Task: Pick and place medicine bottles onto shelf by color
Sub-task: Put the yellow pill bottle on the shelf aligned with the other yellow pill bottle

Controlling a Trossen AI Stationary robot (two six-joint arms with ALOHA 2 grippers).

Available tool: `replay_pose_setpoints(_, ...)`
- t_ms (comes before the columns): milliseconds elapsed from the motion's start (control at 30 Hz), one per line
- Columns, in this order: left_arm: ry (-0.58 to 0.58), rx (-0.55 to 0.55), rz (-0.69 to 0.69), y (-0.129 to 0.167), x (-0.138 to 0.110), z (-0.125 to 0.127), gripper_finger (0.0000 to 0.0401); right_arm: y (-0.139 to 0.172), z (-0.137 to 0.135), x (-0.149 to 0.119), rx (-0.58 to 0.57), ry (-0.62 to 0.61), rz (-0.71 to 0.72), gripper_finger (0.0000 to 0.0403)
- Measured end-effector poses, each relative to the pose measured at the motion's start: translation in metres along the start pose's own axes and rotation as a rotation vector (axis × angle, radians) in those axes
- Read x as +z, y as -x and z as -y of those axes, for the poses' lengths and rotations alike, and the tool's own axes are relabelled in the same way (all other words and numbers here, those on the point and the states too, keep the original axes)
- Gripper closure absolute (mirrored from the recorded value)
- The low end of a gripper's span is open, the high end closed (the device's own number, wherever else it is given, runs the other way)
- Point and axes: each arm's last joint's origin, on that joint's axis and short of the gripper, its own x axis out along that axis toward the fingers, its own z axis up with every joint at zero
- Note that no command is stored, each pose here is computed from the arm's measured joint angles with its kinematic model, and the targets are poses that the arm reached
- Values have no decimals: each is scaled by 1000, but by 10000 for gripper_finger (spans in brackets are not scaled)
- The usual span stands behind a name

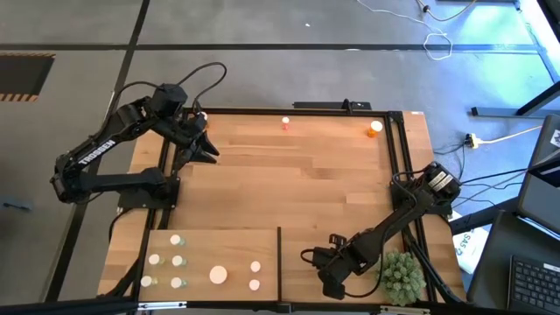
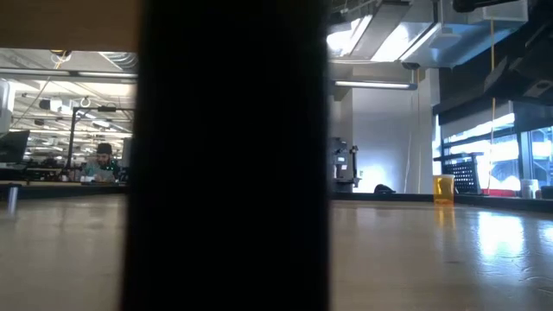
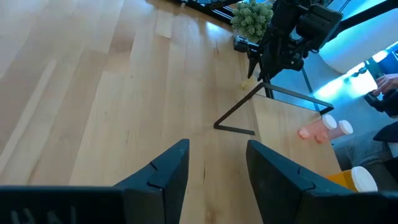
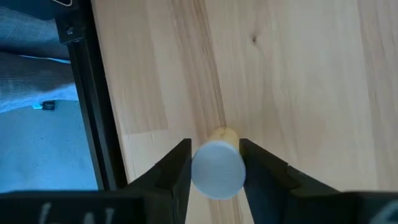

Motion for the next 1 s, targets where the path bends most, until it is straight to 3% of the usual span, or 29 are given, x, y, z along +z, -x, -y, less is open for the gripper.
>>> replay_pose_setpoints(400, -1, 140, -7, 0, 0, -4, 248, 5, 17, 20, -20, -201, -48, 279)
replay_pose_setpoints(600, -3, 215, -10, 1, 0, -6, 248, 34, 26, 46, -123, -254, -66, 279)
replay_pose_setpoints(867, -19, 220, -6, 1, 1, -6, 248, 76, 43, 91, -157, -336, 35, 279)
replay_pose_setpoints(1000, -81, 218, -7, 1, 1, -6, 248, 97, 56, 110, -193, -364, 86, 279)
